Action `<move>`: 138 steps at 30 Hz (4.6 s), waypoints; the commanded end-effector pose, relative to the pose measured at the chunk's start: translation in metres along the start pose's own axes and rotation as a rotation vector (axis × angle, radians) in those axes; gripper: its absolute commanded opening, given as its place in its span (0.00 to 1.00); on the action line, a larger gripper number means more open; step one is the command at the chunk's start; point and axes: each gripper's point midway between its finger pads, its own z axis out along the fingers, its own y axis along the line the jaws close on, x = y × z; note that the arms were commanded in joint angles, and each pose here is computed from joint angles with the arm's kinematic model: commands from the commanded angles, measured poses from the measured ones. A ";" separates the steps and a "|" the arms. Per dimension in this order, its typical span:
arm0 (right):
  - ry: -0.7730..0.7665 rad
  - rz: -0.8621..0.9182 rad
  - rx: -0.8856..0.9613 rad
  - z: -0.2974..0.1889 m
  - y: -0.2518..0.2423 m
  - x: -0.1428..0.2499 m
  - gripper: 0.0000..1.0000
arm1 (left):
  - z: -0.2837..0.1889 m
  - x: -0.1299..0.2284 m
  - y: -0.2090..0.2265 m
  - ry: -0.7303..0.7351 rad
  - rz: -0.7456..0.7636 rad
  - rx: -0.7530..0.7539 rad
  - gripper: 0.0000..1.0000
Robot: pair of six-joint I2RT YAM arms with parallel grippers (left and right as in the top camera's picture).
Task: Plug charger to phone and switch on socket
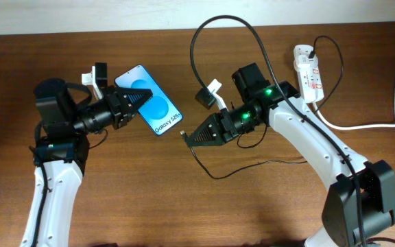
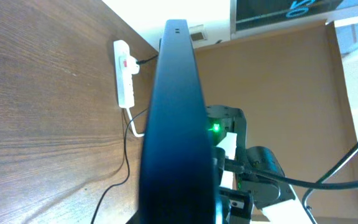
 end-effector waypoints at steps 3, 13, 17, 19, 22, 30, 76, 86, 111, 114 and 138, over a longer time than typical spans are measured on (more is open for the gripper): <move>0.002 -0.033 -0.036 0.002 0.004 0.000 0.04 | -0.001 0.002 -0.014 0.027 0.023 0.036 0.00; 0.066 -0.123 -0.060 0.026 0.009 0.005 0.04 | -0.001 0.004 -0.022 0.047 0.065 0.071 0.00; 0.060 -0.156 -0.059 0.024 0.008 0.002 0.04 | -0.002 0.009 -0.026 0.079 0.081 0.093 0.00; 0.057 -0.155 -0.058 0.023 0.008 0.001 0.04 | -0.002 0.012 -0.027 0.091 0.116 0.103 0.00; 0.056 -0.155 -0.054 0.023 0.008 0.001 0.04 | -0.003 0.014 -0.029 0.106 0.119 0.114 0.00; 0.056 -0.007 0.003 0.023 -0.002 0.001 0.04 | -0.003 0.018 -0.032 0.125 0.127 0.129 0.00; 0.076 -0.140 -0.006 0.027 -0.001 0.011 0.04 | -0.003 0.016 -0.031 0.118 0.133 0.125 0.00; 0.071 -0.102 -0.023 0.027 0.003 0.006 0.04 | -0.003 0.017 -0.031 0.119 0.133 0.125 0.00; 0.074 -0.033 -0.043 0.026 0.006 0.011 0.04 | -0.003 0.016 -0.031 0.118 0.133 0.125 0.00; 0.073 -0.052 -0.044 0.026 0.006 0.011 0.04 | -0.003 0.016 -0.031 0.118 0.133 0.124 0.00; 0.016 -0.087 -0.042 0.007 0.005 0.000 0.04 | -0.003 0.017 -0.031 0.118 0.133 0.125 0.00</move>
